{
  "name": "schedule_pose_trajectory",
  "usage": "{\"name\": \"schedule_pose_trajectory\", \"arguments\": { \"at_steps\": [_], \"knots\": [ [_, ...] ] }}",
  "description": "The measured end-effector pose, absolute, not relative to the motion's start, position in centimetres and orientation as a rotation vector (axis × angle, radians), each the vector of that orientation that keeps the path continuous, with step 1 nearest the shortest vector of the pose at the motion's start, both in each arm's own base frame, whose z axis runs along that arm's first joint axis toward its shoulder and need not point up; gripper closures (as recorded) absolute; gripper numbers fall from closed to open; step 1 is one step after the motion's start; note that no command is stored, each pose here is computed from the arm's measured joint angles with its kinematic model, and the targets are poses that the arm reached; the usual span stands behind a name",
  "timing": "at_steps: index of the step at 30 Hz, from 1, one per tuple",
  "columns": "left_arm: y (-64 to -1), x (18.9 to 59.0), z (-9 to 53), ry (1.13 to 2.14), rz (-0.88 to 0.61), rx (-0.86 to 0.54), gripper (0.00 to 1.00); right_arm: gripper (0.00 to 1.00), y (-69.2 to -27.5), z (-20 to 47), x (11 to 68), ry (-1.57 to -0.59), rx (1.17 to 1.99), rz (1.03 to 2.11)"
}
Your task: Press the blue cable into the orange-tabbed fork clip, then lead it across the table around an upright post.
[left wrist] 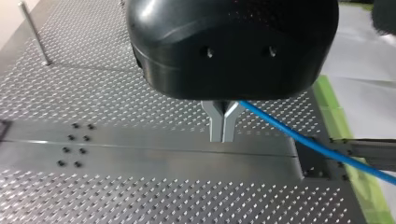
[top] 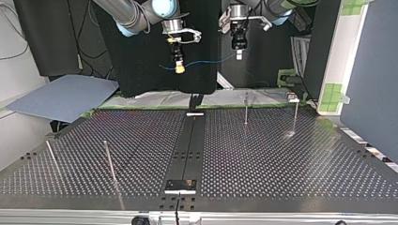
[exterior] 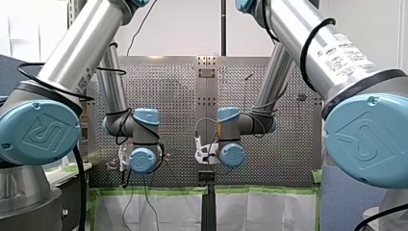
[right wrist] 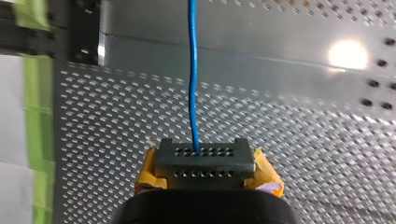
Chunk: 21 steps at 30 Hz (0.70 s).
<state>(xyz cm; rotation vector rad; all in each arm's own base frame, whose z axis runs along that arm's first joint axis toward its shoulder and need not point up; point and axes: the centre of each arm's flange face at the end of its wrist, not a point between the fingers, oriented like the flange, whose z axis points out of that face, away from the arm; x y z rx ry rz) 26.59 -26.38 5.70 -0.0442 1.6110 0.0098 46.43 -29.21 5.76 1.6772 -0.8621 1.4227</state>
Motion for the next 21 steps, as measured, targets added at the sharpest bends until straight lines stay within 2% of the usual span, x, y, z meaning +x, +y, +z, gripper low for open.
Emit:
{"name": "schedule_pose_trajectory", "arguments": {
  "at_steps": [4, 12, 17, 21],
  "knots": [
    [-25.8, 26.2, 6.5, 1.615, 0.023, -0.072, 1.00, 1.00, -29.8, 7.8, 46.6, -0.885, 1.649, 1.433],
    [-24.6, 25.1, 7.8, 1.635, -0.001, -0.087, 1.00, 1.00, -30.1, 11.9, 47.2, -0.888, 1.614, 1.560],
    [-24.1, 24.5, 8.9, 1.600, -0.065, -0.100, 1.00, 1.00, -29.8, 14.3, 48.0, -0.853, 1.598, 1.653],
    [-24.1, 24.8, 9.3, 1.567, -0.098, -0.105, 1.00, 1.00, -29.8, 13.7, 48.4, -0.842, 1.596, 1.686]
  ]
}}
